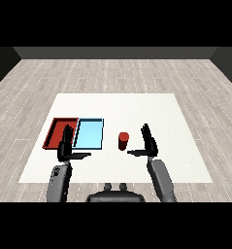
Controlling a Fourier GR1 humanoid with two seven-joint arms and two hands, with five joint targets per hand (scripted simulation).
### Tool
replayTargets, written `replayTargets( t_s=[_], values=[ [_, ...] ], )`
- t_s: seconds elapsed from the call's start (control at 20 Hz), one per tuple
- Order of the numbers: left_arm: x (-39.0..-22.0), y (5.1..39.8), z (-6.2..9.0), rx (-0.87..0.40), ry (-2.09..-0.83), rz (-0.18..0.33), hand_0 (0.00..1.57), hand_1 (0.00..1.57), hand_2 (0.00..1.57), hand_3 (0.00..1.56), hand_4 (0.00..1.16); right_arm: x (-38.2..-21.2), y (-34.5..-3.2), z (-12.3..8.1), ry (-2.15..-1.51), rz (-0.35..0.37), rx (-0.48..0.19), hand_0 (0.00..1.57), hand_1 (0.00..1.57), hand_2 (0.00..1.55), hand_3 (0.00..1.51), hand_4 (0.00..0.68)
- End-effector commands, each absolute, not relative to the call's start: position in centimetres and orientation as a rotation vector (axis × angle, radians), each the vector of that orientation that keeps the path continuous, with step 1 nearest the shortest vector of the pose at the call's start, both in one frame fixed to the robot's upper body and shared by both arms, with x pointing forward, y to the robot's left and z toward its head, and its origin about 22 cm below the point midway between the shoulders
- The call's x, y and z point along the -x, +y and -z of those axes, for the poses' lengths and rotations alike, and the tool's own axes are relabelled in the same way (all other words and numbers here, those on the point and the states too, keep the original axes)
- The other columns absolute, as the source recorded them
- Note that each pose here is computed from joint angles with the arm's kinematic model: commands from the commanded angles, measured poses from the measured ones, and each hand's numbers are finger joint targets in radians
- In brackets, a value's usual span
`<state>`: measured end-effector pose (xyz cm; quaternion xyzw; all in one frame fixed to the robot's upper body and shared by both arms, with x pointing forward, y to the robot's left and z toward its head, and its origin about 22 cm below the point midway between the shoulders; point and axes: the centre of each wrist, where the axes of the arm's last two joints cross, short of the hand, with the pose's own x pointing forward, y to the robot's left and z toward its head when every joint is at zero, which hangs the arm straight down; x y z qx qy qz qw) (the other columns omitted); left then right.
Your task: Pick the red can and put it in the red box
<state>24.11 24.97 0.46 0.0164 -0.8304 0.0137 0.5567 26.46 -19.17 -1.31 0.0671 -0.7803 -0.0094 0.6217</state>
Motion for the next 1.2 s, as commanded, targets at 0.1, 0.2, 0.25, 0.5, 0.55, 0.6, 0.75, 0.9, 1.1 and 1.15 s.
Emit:
replayTargets(
  t_s=[0.1,0.2,0.25,0.5,0.55,0.6,0.75,0.9,1.1,1.15],
  values=[
    [-23.6,26.9,1.4,-0.033,-1.974,-0.036,0.00,0.00,0.00,0.00,0.00,-27.9,-18.4,2.5,-1.772,0.048,-0.196,0.00,0.00,0.00,0.00,0.000],
    [-23.8,26.8,-1.0,-0.015,-1.973,-0.036,0.00,0.00,0.00,0.00,0.00,-26.9,-17.2,2.6,-1.755,0.063,-0.204,0.00,0.00,0.00,0.00,0.000],
    [-23.7,25.2,-1.1,-0.037,-1.992,-0.044,0.00,0.00,0.00,0.00,0.00,-27.7,-17.0,4.4,-1.763,0.081,-0.205,0.00,0.00,0.00,0.00,0.000],
    [-23.0,25.3,-2.4,-0.037,-1.968,-0.044,0.00,0.00,0.00,0.00,0.00,-29.1,-14.5,4.3,-1.742,0.079,-0.223,0.00,0.00,0.00,0.00,0.000],
    [-21.4,24.9,-3.0,-0.012,-1.956,-0.060,0.00,0.00,0.00,0.00,0.00,-28.1,-15.4,5.5,-1.741,0.081,-0.221,0.00,0.00,0.00,0.00,0.000],
    [-23.0,25.3,-0.8,-0.017,-1.963,-0.038,0.00,0.00,0.00,0.00,0.00,-28.7,-13.6,4.4,-1.744,0.071,-0.239,0.00,0.00,0.00,0.00,0.000],
    [-23.6,26.7,-1.2,-0.003,-1.984,-0.040,0.00,0.00,0.00,0.00,0.00,-28.8,-16.3,5.7,-1.738,0.110,-0.240,0.00,0.00,0.00,0.00,0.000],
    [-22.4,26.1,-2.3,-0.028,-1.972,-0.045,0.00,0.00,0.00,0.00,0.00,-29.0,-16.2,4.9,-1.728,0.134,-0.256,0.00,0.00,0.00,0.00,0.000],
    [-23.5,25.1,-0.6,0.000,-1.976,-0.051,0.00,0.00,0.00,0.00,0.00,-29.1,-13.0,5.0,-1.716,0.105,-0.257,0.00,0.00,0.00,0.00,0.000],
    [-24.0,26.2,-0.9,0.001,-1.972,-0.048,0.00,0.00,0.00,0.00,0.00,-31.0,-15.2,5.3,-1.688,0.112,-0.252,0.00,0.00,0.00,0.00,0.000]
  ],
)
